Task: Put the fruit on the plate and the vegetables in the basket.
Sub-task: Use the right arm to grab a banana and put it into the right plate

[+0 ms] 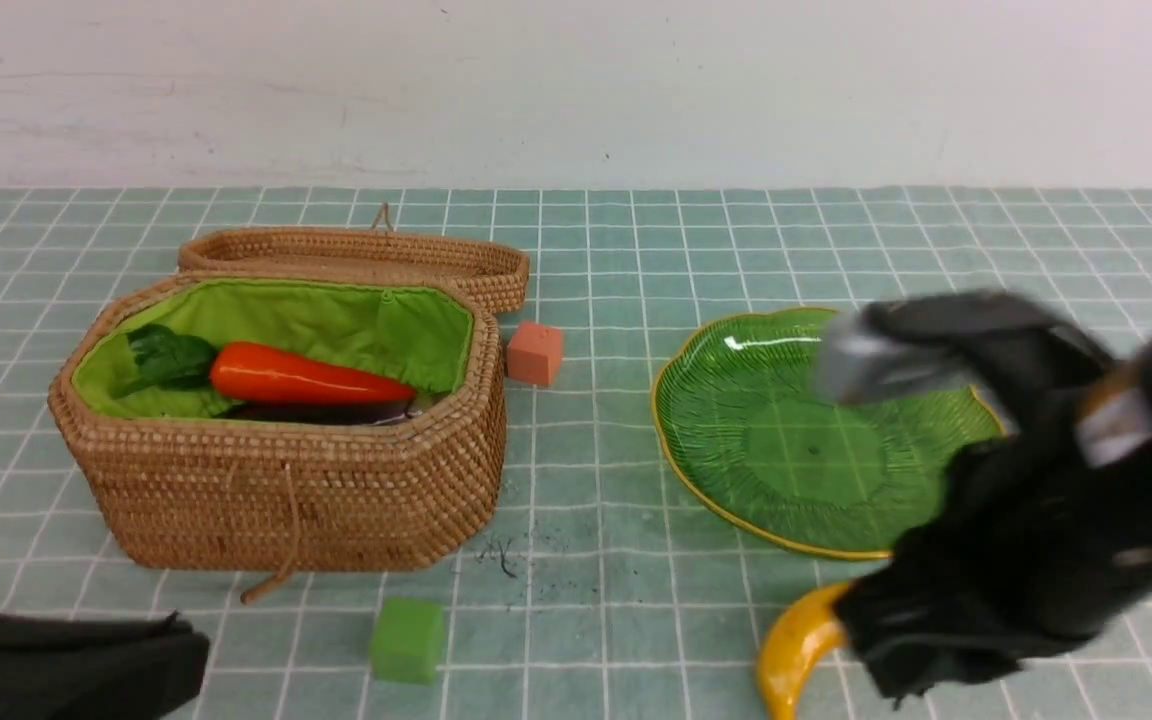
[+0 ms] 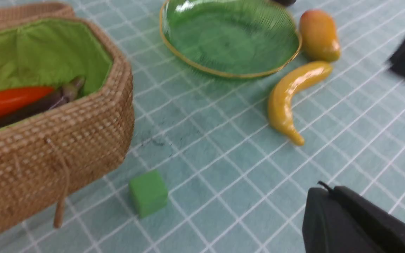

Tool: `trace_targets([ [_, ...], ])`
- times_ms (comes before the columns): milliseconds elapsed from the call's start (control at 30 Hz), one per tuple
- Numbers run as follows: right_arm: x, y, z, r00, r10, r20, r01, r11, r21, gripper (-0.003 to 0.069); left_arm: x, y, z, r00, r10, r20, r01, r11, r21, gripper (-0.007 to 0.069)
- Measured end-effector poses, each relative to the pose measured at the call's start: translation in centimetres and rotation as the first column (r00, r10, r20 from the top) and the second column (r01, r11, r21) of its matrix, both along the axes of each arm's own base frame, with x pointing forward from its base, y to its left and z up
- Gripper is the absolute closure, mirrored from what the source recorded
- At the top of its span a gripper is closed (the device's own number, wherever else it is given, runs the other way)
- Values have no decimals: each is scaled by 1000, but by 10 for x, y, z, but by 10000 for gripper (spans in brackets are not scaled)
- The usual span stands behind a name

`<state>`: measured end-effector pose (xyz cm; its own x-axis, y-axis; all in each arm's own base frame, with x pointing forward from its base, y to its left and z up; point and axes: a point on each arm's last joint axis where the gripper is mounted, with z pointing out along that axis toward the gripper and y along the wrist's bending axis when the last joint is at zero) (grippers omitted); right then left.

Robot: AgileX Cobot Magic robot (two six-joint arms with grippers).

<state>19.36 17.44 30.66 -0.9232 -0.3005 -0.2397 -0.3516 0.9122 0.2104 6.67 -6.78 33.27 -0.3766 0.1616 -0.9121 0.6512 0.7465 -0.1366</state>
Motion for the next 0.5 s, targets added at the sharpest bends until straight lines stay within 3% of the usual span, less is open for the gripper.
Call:
trace_targets([
  [33,-1,1,0,1000,10,0,-10,1000,0,527,0,0,-1,1000,-1,4,1,1000,-5,638],
  [100,16,18,-29,990,-137,19,139,986,-96,465,-6,6,-3,999,-13,49,16,998,-64,638],
  [133,17,18,-31,989,-148,17,149,984,-102,465,-6,6,-3,999,-13,52,17,998,-67,638],
  [233,33,28,-53,958,-287,26,288,951,-110,363,-7,7,-1,997,-18,72,24,996,-91,638],
  [267,34,28,-54,953,-301,24,302,947,-108,357,-7,7,0,997,-18,73,25,995,-92,638],
  [300,39,33,-64,940,-340,18,340,935,-99,295,-7,6,0,997,-18,75,25,995,-94,638],
  [400,47,40,-80,924,-382,8,381,919,-98,209,-7,6,0,997,-19,76,26,995,-94,638],
  [500,57,43,-102,902,-431,-11,427,897,-119,155,-7,6,0,997,-20,76,28,995,-94,638],
])
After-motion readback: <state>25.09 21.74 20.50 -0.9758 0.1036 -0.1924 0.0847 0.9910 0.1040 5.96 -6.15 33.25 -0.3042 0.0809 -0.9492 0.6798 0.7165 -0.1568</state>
